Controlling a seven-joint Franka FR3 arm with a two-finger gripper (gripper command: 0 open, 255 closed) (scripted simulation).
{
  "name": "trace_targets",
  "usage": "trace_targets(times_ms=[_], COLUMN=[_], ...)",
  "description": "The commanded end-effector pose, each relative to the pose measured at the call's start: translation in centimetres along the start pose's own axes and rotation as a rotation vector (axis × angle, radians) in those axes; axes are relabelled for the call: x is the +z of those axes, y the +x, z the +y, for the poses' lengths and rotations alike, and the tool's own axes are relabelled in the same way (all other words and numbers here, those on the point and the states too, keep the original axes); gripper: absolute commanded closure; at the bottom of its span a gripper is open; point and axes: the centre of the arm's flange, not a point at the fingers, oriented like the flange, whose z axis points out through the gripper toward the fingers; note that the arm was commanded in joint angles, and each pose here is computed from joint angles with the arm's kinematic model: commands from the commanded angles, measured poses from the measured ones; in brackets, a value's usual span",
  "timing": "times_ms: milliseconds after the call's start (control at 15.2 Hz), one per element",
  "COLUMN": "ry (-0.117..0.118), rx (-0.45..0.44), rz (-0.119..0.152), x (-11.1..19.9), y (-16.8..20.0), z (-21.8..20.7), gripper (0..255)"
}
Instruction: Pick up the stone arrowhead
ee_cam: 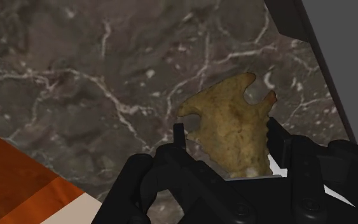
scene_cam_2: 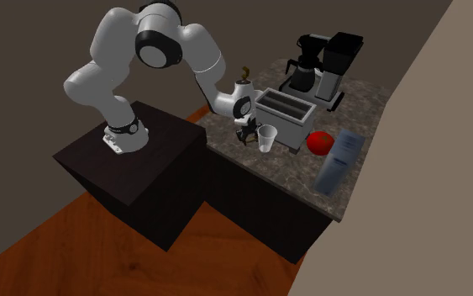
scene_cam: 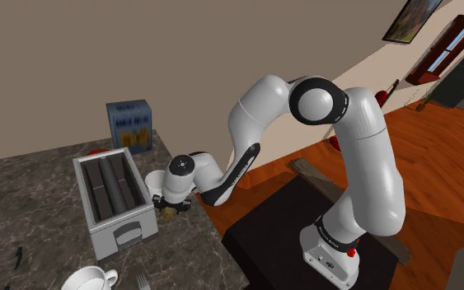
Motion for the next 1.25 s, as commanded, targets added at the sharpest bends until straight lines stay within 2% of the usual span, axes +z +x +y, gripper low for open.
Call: trace_targets(times_ms=[0, 1056, 1188], ry=[0.0, 0.0, 0.0], rx=[-0.001, 0.0, 0.0], rz=[-0.001, -0.001, -0.001], x=[0.0, -7.9, -7.9], y=[-0.1, 1.2, 1.2], z=[0.0, -0.8, -0.8], gripper=[255, 255, 255])
